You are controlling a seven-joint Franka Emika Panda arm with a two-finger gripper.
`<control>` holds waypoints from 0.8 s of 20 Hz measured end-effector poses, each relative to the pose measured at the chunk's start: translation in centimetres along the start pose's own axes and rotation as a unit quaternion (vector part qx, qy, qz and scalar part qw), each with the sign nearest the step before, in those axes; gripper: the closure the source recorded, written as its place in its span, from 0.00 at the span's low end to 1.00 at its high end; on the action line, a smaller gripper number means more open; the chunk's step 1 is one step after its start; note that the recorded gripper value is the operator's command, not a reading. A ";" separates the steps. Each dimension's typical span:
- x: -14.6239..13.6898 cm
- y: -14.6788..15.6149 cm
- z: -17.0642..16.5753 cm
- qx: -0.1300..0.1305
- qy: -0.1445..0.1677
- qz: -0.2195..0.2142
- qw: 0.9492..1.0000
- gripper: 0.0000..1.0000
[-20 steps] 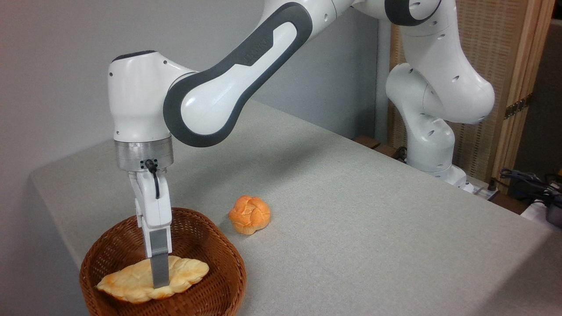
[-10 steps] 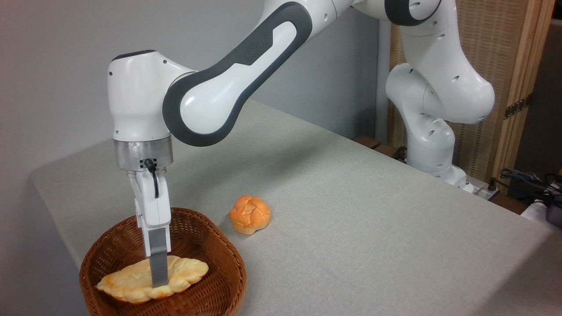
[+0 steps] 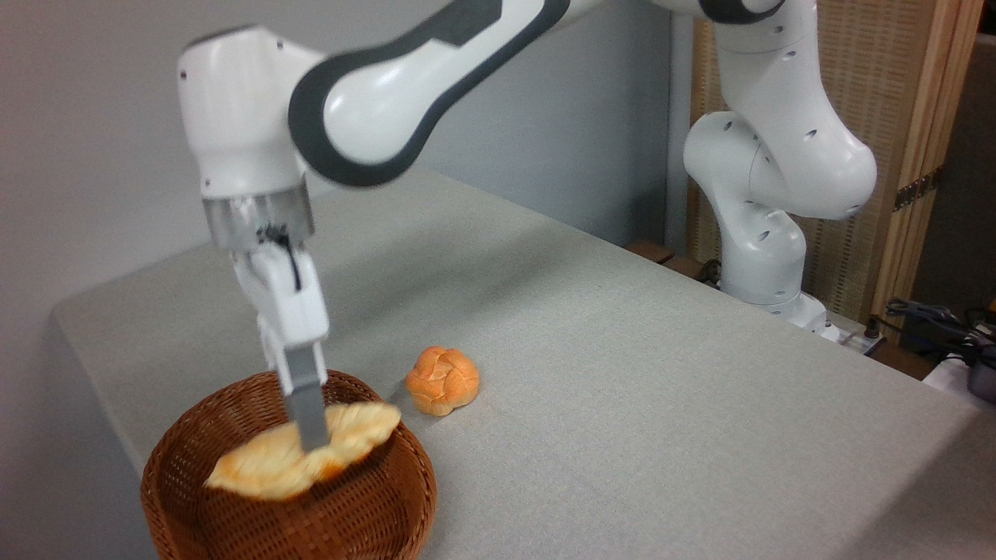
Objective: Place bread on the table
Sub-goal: 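Lift the braided bread out of the basket and carry it beside the orange bun, then lower the bread onto the table and open the gripper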
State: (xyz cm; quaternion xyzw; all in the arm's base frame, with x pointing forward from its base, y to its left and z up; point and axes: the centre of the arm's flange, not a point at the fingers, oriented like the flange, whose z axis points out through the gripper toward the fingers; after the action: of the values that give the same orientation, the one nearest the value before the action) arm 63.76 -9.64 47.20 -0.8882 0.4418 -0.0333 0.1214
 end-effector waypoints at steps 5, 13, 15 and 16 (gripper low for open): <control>-6.1 -0.4 -7.5 -0.055 -0.012 -0.059 0.997 1.00; -13.0 6.1 -6.3 -0.117 -0.077 0.022 0.990 0.01; -12.7 7.3 -5.5 -0.124 -0.077 0.030 0.989 0.00; -12.3 7.8 -5.1 -0.129 -0.071 0.032 0.989 0.00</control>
State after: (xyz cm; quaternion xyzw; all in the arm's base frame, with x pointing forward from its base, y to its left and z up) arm 49.35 -5.37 50.79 -0.8820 0.4609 0.0907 0.0383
